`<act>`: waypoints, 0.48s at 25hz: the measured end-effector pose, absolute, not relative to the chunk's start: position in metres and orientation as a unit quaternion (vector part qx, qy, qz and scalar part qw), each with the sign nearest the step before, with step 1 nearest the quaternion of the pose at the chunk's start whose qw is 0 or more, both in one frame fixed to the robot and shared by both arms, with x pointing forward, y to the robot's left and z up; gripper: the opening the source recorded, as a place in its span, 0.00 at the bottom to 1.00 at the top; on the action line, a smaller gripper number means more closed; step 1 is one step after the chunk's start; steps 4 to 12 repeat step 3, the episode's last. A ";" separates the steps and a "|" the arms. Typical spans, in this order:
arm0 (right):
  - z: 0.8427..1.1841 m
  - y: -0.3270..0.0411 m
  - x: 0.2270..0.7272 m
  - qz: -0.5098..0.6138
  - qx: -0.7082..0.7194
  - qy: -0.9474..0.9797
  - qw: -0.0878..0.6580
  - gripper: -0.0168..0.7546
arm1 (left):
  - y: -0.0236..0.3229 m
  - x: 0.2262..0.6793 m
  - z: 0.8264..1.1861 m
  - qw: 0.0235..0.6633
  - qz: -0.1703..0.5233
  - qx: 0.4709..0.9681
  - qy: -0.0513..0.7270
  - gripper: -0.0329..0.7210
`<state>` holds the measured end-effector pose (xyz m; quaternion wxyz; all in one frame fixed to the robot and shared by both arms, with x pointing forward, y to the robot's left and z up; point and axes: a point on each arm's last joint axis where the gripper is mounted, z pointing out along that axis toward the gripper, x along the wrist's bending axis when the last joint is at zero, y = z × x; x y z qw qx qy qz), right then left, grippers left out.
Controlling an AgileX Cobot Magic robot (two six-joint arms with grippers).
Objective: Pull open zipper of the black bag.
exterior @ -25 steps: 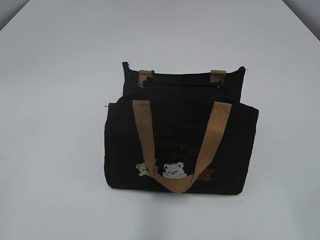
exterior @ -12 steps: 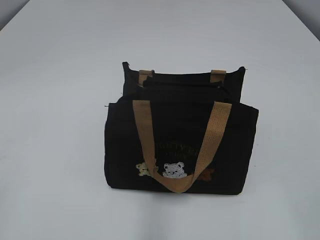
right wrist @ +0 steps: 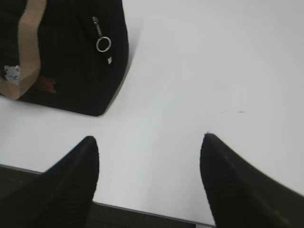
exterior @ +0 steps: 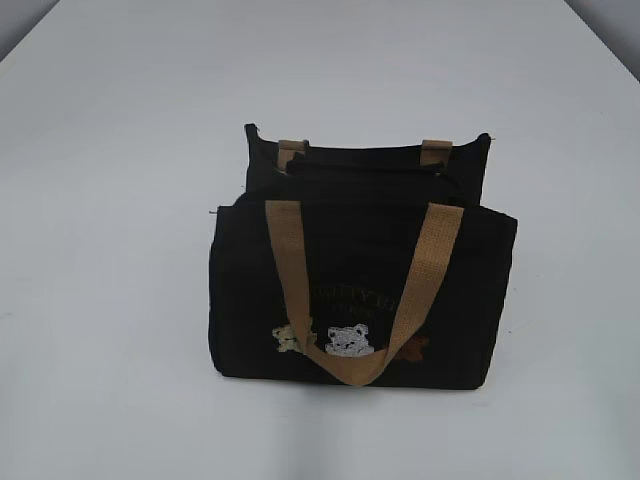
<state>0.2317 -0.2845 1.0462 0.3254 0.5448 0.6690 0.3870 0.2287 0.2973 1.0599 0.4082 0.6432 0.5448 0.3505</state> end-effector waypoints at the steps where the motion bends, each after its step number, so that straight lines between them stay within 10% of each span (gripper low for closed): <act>1: 1.046 -0.286 0.232 0.384 0.554 0.662 0.327 0.69 | 0.297 0.229 1.060 0.408 0.350 0.643 0.545 0.64; 12: 1.046 -0.288 0.232 0.379 0.564 0.654 0.330 0.69 | 0.297 0.229 1.060 0.408 0.350 0.643 0.545 0.64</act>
